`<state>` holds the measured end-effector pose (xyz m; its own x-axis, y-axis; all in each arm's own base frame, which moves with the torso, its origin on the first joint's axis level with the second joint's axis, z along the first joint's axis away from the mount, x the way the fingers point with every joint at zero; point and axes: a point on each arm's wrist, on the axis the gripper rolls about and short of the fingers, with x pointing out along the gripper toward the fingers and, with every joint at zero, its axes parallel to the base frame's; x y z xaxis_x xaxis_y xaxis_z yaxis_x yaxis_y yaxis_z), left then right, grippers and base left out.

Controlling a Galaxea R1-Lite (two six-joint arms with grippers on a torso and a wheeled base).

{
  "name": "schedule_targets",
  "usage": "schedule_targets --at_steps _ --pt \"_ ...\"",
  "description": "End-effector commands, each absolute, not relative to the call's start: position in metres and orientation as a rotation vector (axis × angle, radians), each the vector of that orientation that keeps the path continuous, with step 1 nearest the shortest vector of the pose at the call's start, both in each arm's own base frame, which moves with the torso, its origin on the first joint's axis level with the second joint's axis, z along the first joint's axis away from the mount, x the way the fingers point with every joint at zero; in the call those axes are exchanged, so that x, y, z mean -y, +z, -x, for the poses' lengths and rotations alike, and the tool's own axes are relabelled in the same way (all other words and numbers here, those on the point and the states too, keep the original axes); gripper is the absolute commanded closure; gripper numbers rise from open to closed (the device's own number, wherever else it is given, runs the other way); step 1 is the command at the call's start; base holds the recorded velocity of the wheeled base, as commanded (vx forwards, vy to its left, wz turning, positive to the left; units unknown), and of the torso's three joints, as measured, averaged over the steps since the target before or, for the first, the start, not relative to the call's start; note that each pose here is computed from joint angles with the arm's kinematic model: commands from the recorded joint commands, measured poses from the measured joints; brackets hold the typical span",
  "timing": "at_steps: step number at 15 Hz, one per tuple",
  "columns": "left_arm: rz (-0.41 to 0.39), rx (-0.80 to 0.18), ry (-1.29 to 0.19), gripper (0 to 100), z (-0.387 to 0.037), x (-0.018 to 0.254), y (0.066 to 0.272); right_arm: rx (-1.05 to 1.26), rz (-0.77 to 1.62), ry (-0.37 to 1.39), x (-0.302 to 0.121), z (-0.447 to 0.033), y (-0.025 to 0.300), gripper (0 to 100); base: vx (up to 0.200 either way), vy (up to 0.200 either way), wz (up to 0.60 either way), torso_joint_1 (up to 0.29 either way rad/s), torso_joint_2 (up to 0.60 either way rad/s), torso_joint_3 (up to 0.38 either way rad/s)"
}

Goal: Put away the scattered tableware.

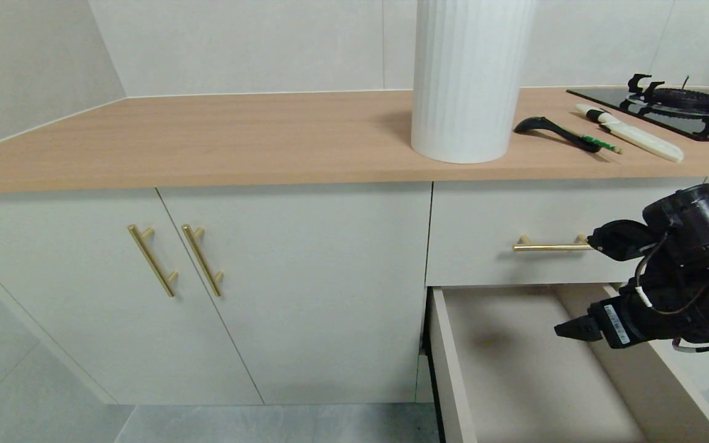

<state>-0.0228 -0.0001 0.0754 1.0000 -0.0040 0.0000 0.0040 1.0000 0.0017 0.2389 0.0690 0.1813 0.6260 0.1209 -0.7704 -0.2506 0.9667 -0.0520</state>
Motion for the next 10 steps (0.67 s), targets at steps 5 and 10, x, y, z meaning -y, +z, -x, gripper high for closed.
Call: schedule_targets --at_steps 5,10 --pt "-0.002 0.000 -0.005 0 0.0228 0.0000 0.0755 -0.813 0.159 0.224 -0.0671 -0.2271 0.1915 0 0.000 0.000 0.00 0.093 -0.30 -0.255" --pt "-0.002 0.000 -0.005 0 0.0228 0.0000 0.0755 -0.796 0.157 0.225 -0.0661 -0.2240 0.1954 0 0.000 0.000 0.00 0.170 -0.51 -0.294"
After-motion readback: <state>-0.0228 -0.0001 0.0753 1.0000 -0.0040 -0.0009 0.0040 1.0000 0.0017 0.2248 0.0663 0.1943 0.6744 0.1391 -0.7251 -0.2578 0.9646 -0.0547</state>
